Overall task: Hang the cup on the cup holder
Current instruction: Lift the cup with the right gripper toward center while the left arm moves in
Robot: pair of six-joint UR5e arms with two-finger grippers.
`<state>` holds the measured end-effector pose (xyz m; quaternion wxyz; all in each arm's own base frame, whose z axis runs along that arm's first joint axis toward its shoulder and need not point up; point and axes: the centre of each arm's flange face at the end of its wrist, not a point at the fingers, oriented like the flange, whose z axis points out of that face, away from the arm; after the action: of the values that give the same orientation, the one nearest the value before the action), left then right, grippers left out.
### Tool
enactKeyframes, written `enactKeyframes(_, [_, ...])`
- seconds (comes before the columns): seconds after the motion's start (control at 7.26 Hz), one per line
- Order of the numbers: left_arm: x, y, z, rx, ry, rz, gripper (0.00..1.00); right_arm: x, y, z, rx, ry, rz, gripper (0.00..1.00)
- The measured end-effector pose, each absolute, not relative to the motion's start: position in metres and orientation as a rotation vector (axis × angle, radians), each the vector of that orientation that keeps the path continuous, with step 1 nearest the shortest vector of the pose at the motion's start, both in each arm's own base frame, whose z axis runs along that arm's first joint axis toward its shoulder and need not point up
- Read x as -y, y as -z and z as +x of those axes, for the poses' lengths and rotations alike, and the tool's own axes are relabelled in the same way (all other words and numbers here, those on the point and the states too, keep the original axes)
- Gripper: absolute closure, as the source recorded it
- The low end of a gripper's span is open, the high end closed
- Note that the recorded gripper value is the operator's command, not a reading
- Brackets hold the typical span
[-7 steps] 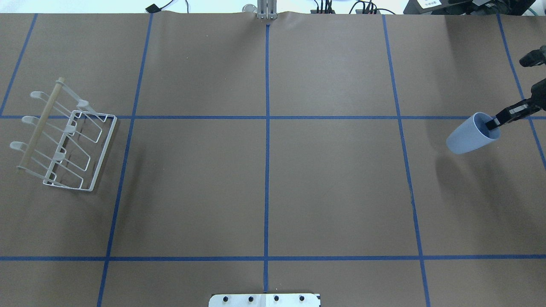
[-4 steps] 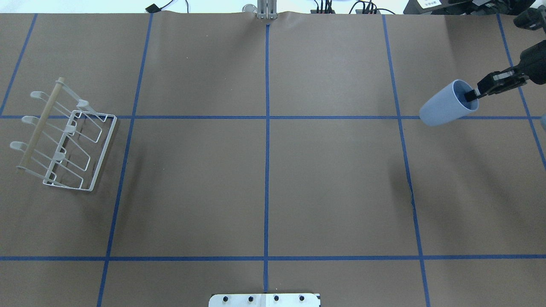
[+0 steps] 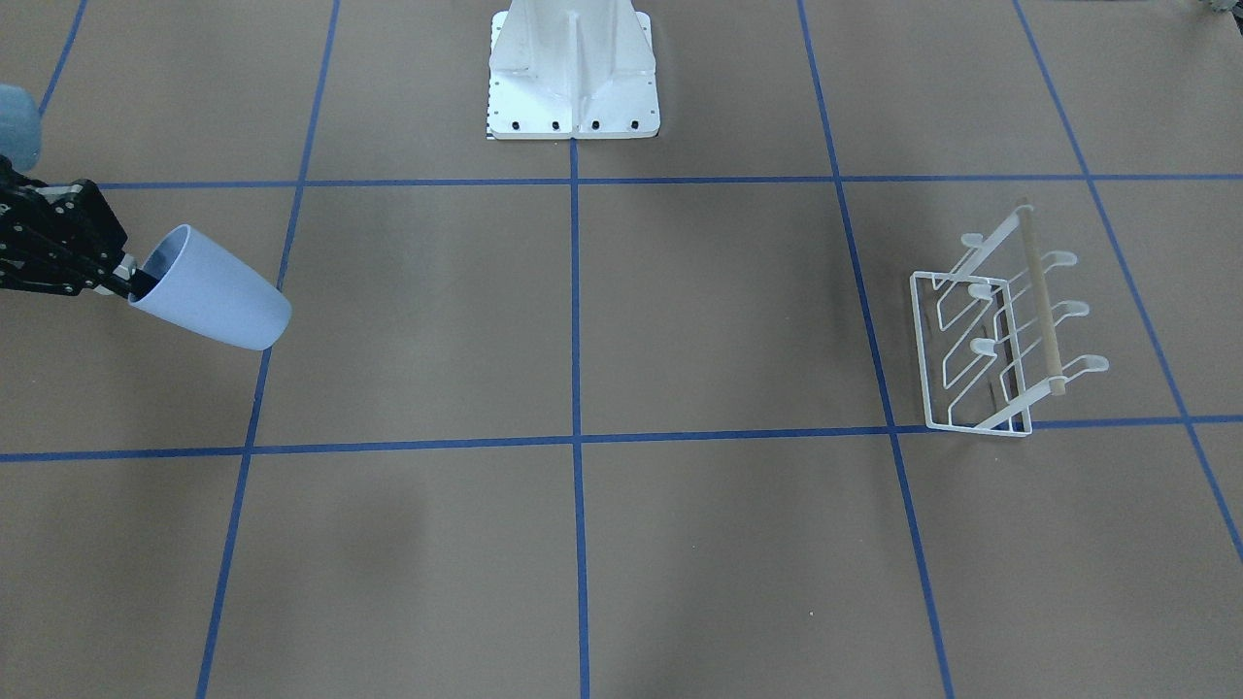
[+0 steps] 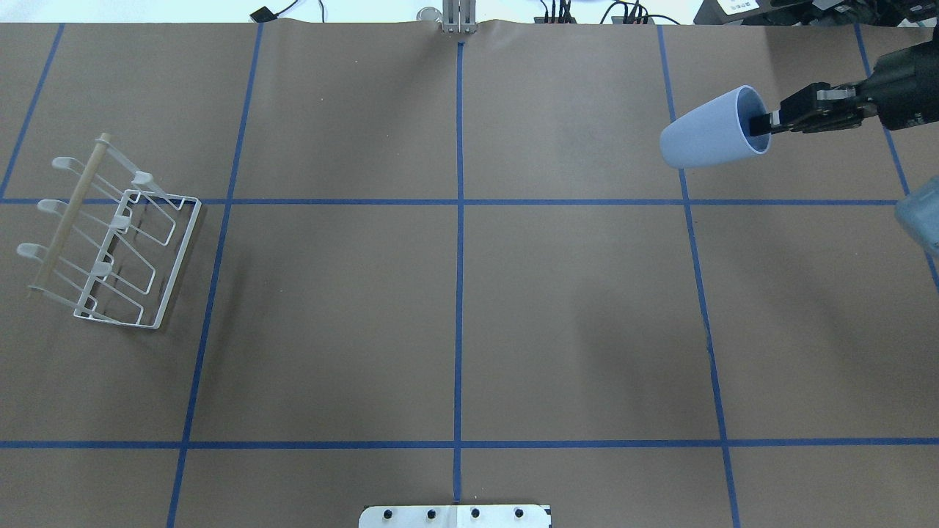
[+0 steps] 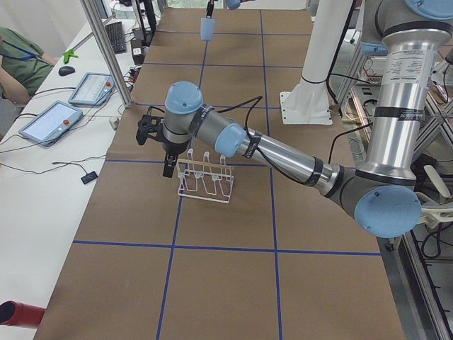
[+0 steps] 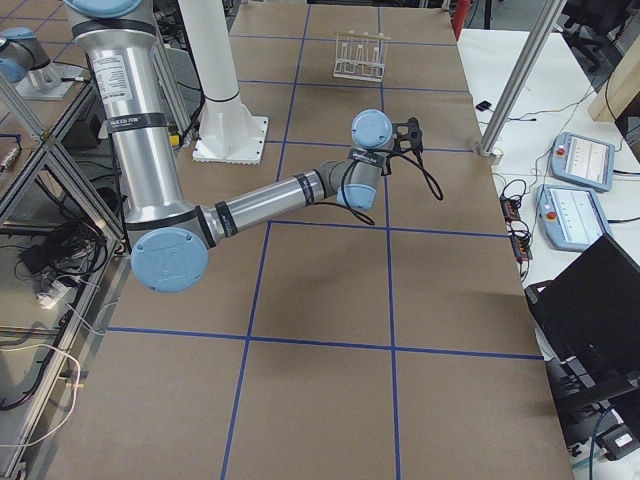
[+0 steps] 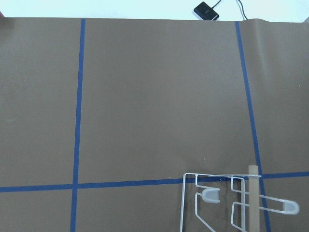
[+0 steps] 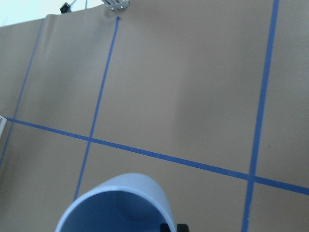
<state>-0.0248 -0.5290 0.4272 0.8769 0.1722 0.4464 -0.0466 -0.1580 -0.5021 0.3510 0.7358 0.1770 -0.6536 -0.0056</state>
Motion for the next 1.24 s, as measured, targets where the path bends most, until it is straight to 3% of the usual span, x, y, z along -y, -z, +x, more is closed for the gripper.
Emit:
enactKeyframes(0.83, [0.510,-0.324,0.102,-1.326,0.193,0.394,0.02,0.402,-0.318,-0.286,1.916,-0.042,0.515,1.00])
enactKeyframes(1.24, [0.498,-0.223,0.173,-1.567,0.218,0.246,0.02,0.354,-0.299,-0.341,2.101,-0.120,0.532,1.00])
